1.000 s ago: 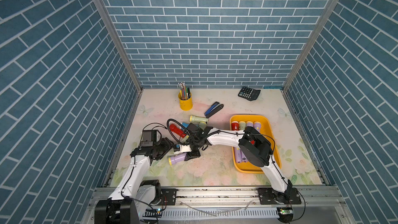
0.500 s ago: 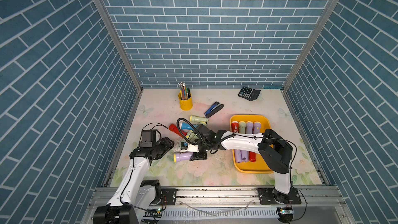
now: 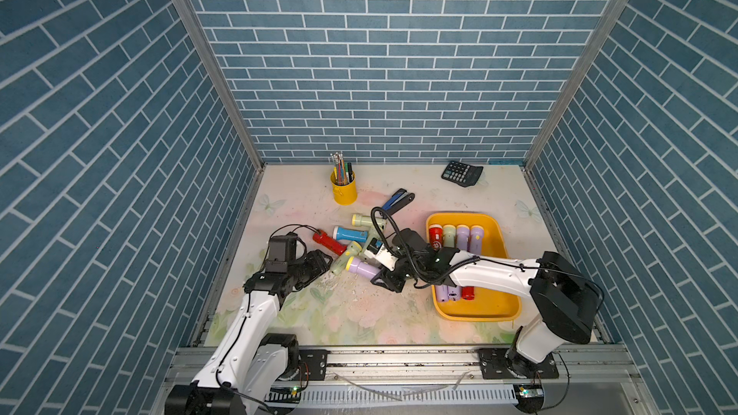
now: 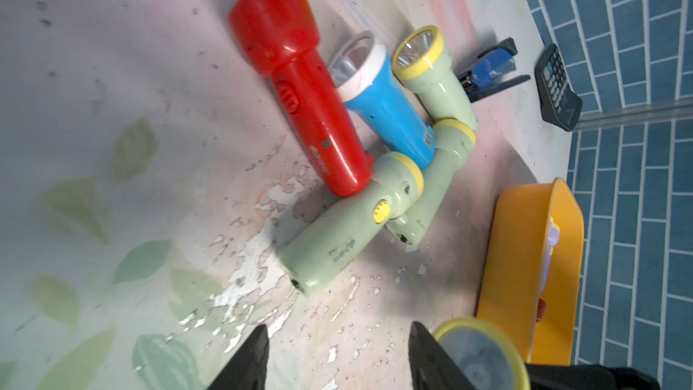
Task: Put the flashlights into the storage boxes
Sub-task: Pick up the flashlight from the center of the board, then place the flashlight at the storage box.
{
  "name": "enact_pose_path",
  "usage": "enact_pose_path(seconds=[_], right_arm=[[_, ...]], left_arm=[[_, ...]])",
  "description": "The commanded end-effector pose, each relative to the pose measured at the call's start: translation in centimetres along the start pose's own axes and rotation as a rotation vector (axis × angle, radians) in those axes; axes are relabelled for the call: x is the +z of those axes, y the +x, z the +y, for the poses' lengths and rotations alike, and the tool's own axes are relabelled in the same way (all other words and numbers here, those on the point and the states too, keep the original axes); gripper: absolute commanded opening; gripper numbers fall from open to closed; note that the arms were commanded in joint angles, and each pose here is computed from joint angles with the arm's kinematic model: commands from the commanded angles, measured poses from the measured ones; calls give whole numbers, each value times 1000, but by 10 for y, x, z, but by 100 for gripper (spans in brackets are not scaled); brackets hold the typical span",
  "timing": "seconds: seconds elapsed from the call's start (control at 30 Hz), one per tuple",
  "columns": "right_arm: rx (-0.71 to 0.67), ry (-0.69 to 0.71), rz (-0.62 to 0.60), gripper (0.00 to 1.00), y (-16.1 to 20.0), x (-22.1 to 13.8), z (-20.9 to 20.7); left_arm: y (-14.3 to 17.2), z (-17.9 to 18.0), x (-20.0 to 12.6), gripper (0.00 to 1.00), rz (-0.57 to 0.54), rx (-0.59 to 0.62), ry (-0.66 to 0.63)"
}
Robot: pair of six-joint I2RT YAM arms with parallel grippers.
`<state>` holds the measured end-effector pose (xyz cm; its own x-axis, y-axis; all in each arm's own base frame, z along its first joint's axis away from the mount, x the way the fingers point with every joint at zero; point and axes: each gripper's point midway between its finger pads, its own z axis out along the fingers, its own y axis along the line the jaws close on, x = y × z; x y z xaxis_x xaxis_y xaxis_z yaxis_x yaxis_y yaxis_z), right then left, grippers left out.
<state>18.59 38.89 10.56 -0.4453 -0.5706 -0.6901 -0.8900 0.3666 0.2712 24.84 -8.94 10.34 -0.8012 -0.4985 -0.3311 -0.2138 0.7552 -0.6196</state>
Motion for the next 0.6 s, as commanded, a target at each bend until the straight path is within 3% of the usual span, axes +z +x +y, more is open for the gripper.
enact_pose_path(seconds=[0.0,0.2,0.3,0.57], right_arm=[[214,65,-94,21,-10,-23,-18],[492,240,-158,19,19,-73,-58],[686,392,-112,18,53,-103,-82],[888,625,-120,17,112,-180,-98]], left_arm=[[-7,-25,3,60,-27,78,37],[5,-64,22,60,11,201,84],[14,-82,34,60,45,263,92],[37,-123,63,60,120,350,146]])
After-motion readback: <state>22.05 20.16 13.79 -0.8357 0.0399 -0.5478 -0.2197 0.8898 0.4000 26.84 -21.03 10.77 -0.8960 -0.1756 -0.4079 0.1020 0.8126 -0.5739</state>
